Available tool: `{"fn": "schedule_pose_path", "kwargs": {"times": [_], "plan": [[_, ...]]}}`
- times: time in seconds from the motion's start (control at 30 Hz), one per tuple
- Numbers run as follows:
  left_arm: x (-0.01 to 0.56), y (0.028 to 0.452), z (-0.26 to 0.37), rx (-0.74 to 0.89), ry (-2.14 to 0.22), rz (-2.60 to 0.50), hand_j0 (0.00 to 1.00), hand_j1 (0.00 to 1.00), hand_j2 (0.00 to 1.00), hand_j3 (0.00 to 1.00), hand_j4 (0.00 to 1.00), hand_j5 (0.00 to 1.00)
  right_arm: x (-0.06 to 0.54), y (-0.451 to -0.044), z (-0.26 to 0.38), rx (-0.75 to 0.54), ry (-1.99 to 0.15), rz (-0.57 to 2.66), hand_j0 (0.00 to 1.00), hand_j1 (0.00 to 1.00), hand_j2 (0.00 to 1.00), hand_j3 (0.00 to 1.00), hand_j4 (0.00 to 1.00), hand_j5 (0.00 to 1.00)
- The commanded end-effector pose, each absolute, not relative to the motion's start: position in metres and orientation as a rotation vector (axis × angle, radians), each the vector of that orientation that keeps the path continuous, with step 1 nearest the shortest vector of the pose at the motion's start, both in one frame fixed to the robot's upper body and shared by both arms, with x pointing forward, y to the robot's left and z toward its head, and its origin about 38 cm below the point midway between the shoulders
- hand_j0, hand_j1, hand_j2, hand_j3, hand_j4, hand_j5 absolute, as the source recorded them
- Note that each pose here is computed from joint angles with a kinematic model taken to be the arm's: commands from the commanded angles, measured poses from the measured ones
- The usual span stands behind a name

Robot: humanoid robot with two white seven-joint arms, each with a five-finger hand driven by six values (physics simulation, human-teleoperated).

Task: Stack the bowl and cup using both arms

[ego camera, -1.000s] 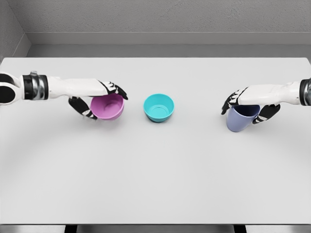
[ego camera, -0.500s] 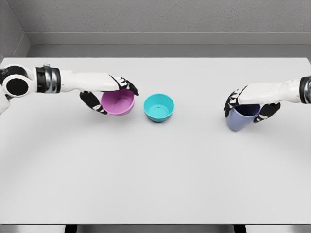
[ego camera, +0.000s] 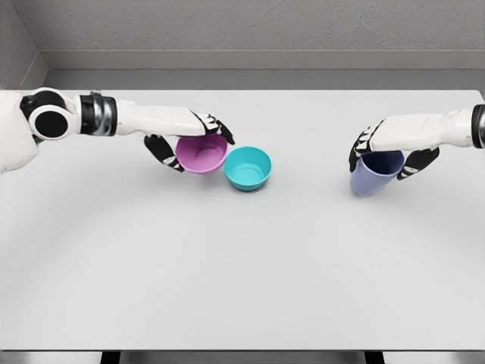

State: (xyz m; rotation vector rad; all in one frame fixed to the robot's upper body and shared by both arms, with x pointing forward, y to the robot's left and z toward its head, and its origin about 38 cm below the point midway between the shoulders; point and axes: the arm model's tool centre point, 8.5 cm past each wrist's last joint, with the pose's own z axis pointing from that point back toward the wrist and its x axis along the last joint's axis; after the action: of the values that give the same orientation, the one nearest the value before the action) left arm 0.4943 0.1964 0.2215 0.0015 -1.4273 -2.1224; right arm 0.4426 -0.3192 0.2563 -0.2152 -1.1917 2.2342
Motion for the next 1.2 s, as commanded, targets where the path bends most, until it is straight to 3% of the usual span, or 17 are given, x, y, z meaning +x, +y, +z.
{"fn": "schedule_pose_path", "kwargs": {"times": [0.0,1.17], "plan": [[0.495,0.189,0.221,-0.011,-1.436,-2.119,0.66,0.66,0.66,0.66,0.66,0.66,0.443,-0.319,0.258,-0.215,-1.198,2.229,0.64,0.64,0.64,0.64,0.64,0.64],[0.514,0.151,0.228,0.004,-1.438,-2.153,0.66,0.66,0.66,0.66,0.66,0.66,0.445,-0.305,0.274,-0.223,-1.268,2.236,0.64,0.64,0.64,0.64,0.64,0.64]]}}
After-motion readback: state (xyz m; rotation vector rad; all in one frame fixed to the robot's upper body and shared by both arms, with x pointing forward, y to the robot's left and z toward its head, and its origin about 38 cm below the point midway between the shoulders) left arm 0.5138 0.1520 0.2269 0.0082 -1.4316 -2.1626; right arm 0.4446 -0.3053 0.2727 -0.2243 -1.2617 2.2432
